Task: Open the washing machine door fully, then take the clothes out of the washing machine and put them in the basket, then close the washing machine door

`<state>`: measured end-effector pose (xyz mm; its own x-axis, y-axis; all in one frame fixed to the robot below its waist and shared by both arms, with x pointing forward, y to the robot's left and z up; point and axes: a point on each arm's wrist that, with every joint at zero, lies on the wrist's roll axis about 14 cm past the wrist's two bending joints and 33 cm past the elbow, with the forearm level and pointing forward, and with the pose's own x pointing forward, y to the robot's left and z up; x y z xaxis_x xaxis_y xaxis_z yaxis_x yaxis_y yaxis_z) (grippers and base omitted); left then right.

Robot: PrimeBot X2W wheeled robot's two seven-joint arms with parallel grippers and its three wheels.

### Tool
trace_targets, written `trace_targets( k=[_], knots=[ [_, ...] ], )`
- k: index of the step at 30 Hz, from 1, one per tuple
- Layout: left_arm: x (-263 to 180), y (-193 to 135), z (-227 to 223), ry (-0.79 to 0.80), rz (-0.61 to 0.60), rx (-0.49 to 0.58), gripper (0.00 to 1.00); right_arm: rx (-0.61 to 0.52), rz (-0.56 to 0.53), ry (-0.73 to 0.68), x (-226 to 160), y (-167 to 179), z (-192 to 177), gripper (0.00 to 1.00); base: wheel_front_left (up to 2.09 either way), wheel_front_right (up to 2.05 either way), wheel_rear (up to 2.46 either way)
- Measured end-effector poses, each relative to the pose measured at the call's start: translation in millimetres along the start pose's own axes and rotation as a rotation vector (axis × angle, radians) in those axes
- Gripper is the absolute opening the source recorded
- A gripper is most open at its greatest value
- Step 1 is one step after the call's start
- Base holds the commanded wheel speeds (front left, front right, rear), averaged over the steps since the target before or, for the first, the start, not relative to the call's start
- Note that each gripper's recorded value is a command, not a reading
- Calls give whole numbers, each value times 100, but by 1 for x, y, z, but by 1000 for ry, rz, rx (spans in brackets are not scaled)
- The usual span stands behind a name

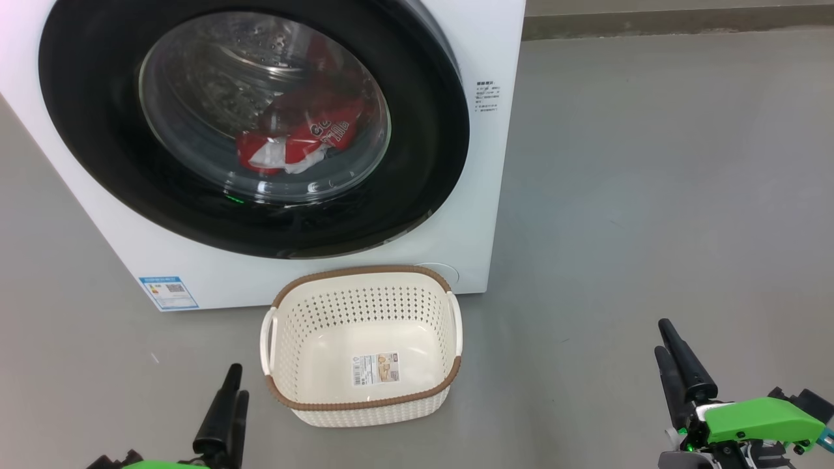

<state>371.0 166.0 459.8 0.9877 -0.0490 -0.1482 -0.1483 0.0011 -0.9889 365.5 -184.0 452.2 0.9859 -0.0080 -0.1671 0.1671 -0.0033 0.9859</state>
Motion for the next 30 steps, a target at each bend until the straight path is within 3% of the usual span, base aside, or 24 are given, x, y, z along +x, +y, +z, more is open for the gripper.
trace_targets(
  k=[7, 30],
  knots=[
    [3, -4, -3, 4, -9, 86, 100, -77, 0, 4, 3, 2, -2, 100, 0, 0, 0],
    [14, -20, -4, -17, -39, 454, 100, -489, 55, -17, 12, 21, -3, 100, 0, 0, 0]
  ],
)
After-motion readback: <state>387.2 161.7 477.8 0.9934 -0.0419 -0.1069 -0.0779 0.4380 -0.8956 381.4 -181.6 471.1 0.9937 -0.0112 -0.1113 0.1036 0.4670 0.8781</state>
